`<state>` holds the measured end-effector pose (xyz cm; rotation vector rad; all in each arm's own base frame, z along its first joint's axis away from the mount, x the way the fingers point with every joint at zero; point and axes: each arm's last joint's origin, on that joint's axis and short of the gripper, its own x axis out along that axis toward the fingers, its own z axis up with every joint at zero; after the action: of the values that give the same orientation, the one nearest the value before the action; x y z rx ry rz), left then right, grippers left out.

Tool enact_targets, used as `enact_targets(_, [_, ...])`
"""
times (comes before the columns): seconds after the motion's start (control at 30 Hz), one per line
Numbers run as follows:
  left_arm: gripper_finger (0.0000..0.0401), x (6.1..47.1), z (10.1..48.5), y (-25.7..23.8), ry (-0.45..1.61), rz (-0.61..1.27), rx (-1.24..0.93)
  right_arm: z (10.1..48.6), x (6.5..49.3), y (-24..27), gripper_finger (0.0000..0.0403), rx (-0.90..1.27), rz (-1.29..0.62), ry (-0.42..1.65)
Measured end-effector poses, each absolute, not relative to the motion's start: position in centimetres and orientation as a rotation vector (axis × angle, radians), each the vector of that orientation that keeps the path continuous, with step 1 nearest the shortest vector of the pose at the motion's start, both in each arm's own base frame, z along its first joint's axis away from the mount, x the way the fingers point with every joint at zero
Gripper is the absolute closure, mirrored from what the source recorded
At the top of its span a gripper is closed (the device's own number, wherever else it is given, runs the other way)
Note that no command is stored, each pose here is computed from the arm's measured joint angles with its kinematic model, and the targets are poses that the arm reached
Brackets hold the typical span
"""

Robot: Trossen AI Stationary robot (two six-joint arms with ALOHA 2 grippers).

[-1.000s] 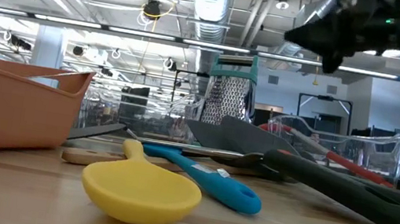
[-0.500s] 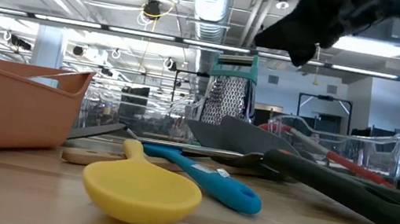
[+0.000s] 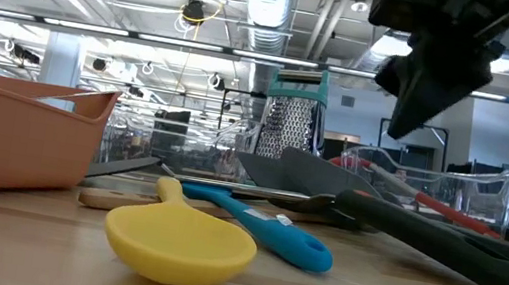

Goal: Pick & Place Kitchen Items
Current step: Put the silver table knife into the orange bin

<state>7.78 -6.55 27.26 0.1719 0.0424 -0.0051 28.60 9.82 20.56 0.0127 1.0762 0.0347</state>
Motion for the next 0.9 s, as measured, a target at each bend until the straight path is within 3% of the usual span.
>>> enact_targets(0.4, [0.04, 7.8, 27.3, -6.6, 0.04, -0.005, 0.168, 17.4, 30.4, 11.2, 0.0391, 0.037, 0.03, 1.075])
enact_targets(0.9, [0.04, 7.8, 27.3, -6.6, 0.037, -0.005, 0.164, 16.7, 30.5, 11.0, 0.022, -0.02, -0.047, 1.079])
